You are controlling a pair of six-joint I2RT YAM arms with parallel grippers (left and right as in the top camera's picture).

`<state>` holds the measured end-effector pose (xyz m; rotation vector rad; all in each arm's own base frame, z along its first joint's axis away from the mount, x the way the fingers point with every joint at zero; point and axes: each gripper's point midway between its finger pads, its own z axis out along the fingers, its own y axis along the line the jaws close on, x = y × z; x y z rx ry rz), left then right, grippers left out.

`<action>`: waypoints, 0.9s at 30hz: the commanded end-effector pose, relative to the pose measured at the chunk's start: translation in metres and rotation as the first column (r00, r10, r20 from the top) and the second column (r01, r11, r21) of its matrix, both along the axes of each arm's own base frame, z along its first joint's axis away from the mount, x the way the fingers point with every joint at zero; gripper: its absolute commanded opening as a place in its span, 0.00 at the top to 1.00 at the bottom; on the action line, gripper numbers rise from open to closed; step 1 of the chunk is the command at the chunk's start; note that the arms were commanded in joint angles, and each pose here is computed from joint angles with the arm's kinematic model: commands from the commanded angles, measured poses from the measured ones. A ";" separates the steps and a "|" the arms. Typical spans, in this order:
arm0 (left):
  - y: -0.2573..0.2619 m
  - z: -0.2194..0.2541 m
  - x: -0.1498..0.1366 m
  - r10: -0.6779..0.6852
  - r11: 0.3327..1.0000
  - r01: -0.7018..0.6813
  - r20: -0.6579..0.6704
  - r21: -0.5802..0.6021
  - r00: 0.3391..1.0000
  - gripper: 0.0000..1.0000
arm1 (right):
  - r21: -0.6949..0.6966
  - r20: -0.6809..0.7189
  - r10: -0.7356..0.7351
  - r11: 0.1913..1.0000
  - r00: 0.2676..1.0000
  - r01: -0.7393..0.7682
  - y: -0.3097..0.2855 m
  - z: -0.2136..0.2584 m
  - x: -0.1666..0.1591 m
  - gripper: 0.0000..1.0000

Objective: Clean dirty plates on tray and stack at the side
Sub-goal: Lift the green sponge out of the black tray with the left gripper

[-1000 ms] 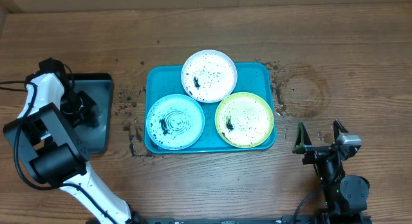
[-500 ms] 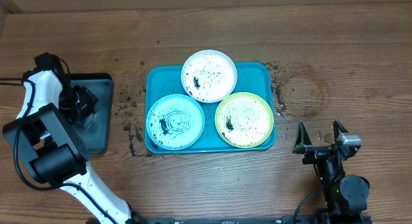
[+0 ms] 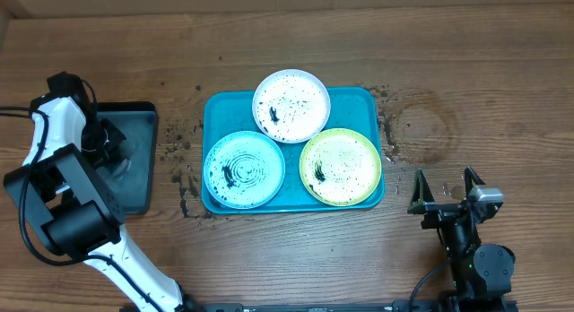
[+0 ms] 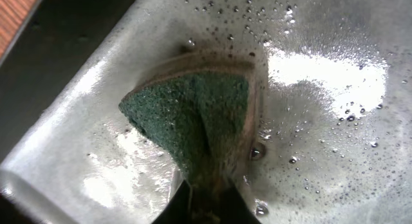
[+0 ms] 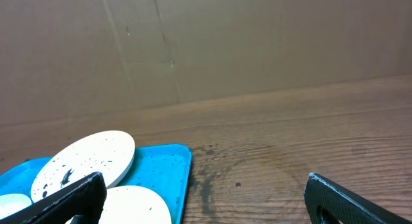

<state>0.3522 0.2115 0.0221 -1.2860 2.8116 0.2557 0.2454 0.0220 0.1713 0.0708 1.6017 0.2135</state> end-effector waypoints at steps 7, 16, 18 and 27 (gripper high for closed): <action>0.000 0.045 0.020 -0.045 0.998 0.046 -0.006 0.053 0.999 0.96 | -0.004 0.004 -0.003 1.000 1.000 0.003 -0.001 -0.002 0.000 0.00; -0.033 0.117 0.046 -0.085 0.994 0.082 0.051 0.068 0.995 0.96 | -0.004 0.005 -0.003 1.000 1.000 0.003 -0.001 -0.002 0.000 0.00; -0.035 0.117 0.047 -0.091 0.994 0.087 0.050 0.067 0.995 0.96 | -0.004 0.004 -0.003 1.000 1.000 0.003 -0.001 -0.002 0.000 0.00; -0.061 0.109 0.045 -0.023 0.997 0.028 0.071 -0.075 0.997 0.96 | -0.004 0.004 -0.003 1.000 1.000 0.003 -0.001 -0.002 0.000 0.00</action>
